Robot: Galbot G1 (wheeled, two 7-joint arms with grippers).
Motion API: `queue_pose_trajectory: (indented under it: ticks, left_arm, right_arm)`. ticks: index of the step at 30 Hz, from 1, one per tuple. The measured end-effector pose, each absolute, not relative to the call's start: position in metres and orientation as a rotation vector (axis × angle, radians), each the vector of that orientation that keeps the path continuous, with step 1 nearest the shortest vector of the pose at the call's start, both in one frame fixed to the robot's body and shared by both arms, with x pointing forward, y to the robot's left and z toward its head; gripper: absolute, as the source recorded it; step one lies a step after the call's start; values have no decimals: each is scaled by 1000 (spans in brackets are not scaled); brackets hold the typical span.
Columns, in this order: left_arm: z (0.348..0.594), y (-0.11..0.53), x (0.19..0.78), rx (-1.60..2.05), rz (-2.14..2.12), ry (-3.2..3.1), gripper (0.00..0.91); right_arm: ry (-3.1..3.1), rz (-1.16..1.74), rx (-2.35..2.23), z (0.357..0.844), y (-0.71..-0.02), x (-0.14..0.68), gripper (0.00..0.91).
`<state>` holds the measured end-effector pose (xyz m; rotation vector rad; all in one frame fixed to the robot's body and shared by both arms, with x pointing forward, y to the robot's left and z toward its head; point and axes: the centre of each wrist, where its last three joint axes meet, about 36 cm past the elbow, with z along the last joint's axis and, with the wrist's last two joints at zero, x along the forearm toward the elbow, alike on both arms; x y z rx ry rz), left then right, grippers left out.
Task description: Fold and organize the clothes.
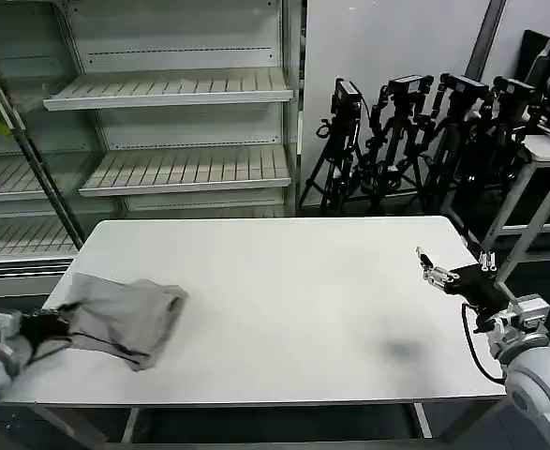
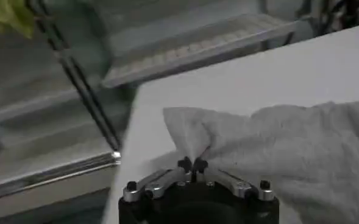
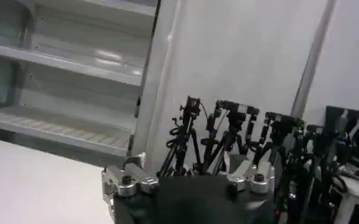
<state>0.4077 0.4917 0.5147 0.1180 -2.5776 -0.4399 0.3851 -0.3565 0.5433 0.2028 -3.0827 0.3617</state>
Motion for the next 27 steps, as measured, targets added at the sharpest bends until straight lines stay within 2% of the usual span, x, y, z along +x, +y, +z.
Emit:
queue_pose_trajectory:
  ticks: [10, 16, 22, 27]
  left_arm:
    - [561, 538, 423, 337, -887, -2607, 50]
    - [577, 537, 422, 359, -1211, -2571, 50]
    - [572, 506, 417, 246, -1380, -2537, 50]
    - [549, 462, 412, 81, -1320, -2557, 50]
  right_arm:
    - [-3088, 357, 203, 544, -356, 385, 907]
    - [-3092, 356, 200, 546, -356, 381, 907]
    - [-3087, 356, 188, 546, -356, 377, 907]
    - [-3080, 358, 177, 545, -355, 371, 907]
